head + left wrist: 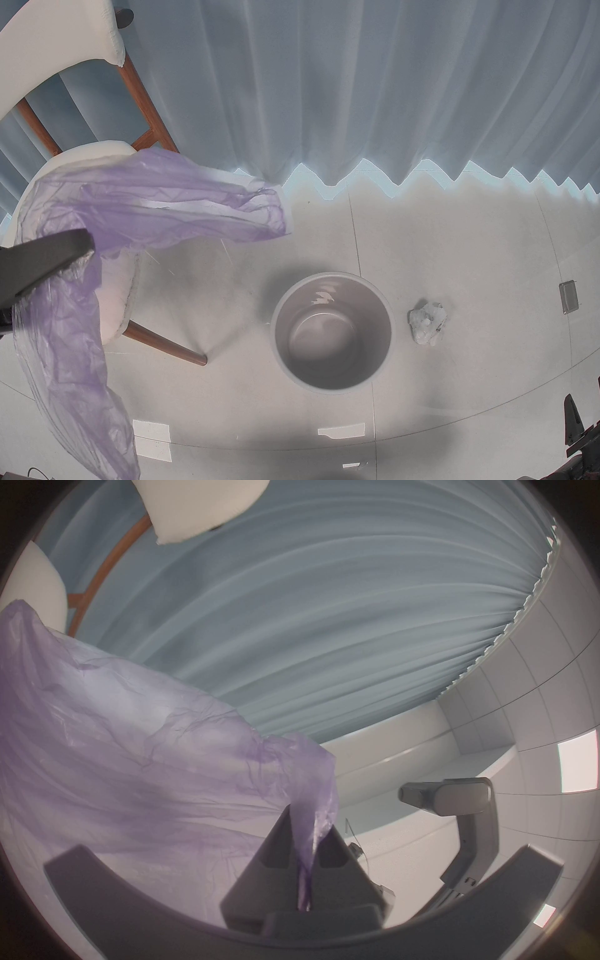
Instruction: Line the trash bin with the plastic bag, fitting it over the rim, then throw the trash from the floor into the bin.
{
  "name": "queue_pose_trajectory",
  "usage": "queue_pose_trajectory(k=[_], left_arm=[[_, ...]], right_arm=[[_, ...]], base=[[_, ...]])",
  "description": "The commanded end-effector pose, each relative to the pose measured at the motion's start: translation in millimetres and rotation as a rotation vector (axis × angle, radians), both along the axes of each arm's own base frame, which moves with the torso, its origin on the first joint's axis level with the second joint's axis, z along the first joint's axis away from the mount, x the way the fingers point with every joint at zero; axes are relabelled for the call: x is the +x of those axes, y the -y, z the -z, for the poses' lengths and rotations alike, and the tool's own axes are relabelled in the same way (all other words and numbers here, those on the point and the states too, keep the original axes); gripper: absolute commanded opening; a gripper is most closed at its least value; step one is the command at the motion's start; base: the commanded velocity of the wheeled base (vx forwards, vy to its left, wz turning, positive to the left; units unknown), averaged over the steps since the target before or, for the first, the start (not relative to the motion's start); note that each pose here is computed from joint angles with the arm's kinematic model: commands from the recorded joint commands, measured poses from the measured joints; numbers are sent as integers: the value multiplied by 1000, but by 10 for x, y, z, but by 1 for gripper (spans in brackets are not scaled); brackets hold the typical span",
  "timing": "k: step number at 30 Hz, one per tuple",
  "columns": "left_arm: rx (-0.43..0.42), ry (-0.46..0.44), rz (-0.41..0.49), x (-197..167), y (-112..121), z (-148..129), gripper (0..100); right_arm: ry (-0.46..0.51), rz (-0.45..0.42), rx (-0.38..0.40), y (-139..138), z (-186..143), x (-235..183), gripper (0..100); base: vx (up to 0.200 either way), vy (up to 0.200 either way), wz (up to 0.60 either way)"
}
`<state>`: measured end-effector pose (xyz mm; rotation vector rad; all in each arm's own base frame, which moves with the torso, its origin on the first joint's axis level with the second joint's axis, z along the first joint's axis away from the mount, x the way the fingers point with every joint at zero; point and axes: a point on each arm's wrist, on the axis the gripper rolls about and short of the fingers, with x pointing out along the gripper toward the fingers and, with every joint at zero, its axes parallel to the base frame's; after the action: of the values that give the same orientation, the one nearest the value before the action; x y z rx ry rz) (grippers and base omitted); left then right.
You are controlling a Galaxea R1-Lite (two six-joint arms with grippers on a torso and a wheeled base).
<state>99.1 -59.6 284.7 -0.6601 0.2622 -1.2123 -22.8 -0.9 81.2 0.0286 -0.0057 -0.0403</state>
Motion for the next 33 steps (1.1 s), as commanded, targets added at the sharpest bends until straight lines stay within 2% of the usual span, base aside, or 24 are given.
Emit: queue_pose_trajectory(k=[1,11,22,25,27,33], left_arm=[[1,-5,47,35,31,-47,0],[23,-55,190,149,267,-42,0],[-38,-76,255,432,529,-236,0],[-42,-85,266,450,561,-240,0],[-47,-103,316,461,674,-231,0],[-47,-106,353,529,818,-225,0]], right_arm=[[0,1,2,0,52,0,100],[0,1,1,0,52,0,100],[0,1,1,0,52,0,100],[0,1,1,0,52,0,100],[0,1,1,0,52,0,100],[0,1,1,0,52,0,100]], base=[[0,0,0],[0,0,0],[0,0,0],[0,0,0],[0,0,0],[0,0,0]])
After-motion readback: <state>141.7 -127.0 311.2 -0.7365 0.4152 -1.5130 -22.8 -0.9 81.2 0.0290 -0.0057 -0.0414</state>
